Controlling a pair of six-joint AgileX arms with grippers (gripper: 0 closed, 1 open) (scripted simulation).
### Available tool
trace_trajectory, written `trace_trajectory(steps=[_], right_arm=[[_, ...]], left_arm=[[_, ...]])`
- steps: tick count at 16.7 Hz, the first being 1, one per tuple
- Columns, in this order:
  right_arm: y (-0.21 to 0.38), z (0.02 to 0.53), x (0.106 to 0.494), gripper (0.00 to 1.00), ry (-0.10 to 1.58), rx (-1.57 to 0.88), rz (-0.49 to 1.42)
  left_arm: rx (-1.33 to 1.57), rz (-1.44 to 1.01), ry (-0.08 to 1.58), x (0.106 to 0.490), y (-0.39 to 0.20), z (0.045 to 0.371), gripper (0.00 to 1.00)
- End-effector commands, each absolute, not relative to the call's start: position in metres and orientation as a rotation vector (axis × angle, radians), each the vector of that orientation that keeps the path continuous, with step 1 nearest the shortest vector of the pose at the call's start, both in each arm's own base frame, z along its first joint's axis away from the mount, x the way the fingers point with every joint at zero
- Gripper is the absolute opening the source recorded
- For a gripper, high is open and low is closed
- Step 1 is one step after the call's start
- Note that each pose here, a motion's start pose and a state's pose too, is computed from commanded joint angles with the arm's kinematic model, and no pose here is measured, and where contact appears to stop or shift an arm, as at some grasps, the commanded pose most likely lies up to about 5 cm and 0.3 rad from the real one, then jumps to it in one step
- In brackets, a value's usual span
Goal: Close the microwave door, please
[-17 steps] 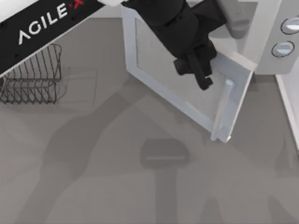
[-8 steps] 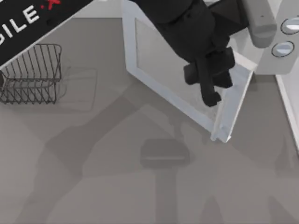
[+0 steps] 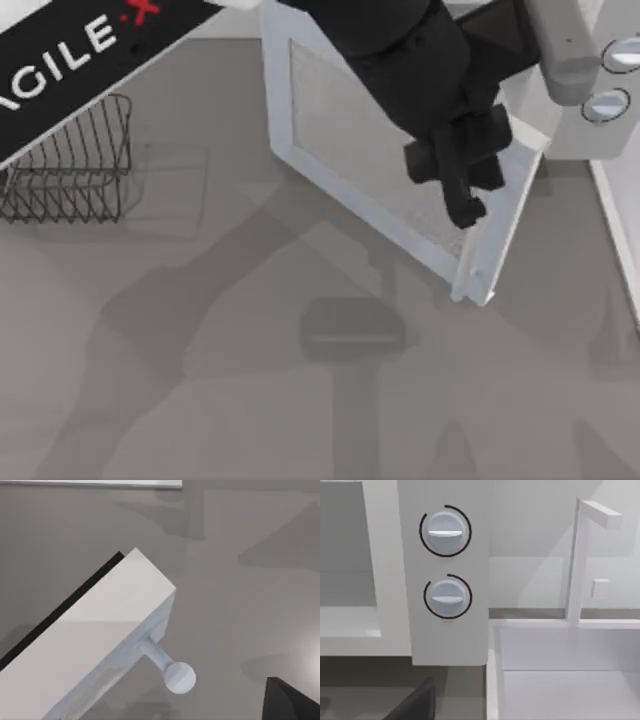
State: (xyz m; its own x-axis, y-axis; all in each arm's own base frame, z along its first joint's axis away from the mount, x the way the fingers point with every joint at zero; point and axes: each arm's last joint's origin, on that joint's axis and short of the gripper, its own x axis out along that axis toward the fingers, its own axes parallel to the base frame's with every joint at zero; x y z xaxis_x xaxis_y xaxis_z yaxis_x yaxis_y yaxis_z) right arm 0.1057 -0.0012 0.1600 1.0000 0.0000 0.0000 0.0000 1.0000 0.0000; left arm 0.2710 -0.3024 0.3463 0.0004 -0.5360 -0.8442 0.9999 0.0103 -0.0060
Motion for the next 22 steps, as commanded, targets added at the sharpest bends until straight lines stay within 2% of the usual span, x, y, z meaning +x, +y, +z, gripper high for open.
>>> trace_trajectory(steps=[3,6,11,17,22], right_arm=[[-0.001,0.16,0.106,1.0,0.0,0.0,0.0],[-0.001,0.16,0.106,1.0,0.0,0.0,0.0],[-0.001,0.16,0.106,1.0,0.0,0.0,0.0],[-0.001,0.16,0.106,1.0,0.0,0.0,0.0],[-0.001,0.16,0.106,1.0,0.0,0.0,0.0]], left_arm=[[0.741,-1.325,0.842,0.302,-0.309,0.32,0.0],[0.717,-1.266,0.861,0.319,-0.31,0.309,0.0],[0.72,-1.275,0.866,0.317,-0.312,0.308,0.0],[0.719,-1.292,0.958,0.315,-0.326,0.29,0.0],[0.72,-1.273,0.865,0.317,-0.331,0.308,0.0]])
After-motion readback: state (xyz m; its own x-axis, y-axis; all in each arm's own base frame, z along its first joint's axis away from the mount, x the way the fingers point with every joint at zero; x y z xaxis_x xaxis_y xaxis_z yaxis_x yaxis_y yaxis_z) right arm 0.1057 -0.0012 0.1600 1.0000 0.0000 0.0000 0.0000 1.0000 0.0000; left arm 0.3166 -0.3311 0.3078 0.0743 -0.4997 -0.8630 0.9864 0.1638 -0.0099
